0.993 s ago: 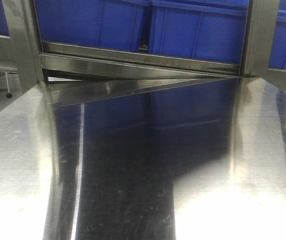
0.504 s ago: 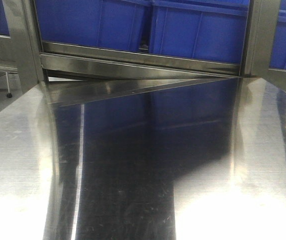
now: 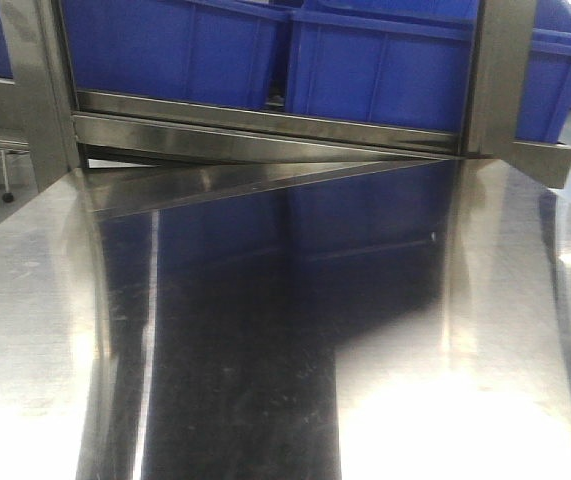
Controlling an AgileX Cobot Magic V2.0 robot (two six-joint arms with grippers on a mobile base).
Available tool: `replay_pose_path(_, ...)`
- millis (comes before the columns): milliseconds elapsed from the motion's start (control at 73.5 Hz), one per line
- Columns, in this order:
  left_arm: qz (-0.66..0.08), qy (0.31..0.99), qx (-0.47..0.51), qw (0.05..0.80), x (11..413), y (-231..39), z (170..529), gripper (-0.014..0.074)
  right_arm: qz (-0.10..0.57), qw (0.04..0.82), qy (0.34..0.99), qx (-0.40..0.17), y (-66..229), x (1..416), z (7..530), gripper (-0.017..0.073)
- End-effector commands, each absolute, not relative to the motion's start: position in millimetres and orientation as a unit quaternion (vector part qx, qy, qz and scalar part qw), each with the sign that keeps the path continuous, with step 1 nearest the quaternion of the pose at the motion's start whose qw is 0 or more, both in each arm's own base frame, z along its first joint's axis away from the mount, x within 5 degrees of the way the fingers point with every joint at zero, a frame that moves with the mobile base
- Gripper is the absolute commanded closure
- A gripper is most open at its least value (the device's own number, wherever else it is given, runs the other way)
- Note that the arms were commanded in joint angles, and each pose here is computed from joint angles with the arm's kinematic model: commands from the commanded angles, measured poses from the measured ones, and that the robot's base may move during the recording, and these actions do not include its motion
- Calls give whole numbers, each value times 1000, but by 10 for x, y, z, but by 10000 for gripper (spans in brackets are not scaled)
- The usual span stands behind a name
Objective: Pick and sort blue part to right shelf
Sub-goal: 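Lift the blue part with the right gripper off the table, then drive the base to the rack of blue bins holding both parts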
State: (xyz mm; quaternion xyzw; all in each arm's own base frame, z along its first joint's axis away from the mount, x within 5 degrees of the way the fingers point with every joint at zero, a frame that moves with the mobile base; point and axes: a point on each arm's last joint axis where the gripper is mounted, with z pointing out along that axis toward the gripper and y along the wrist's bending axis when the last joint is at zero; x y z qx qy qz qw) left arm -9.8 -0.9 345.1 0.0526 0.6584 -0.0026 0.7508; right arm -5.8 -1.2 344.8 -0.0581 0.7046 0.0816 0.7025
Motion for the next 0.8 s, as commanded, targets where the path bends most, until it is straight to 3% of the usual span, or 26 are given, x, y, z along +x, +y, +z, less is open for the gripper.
replay_pose_path(0,-7,621,45,782,-130,-6,3610,281,80,738,668,-56,-20,-75,3612,343)
replay_pose_path(789,-8,621,45,782,-130,-7,3610,281,80,738,668,-56,-20,-75,3612,343)
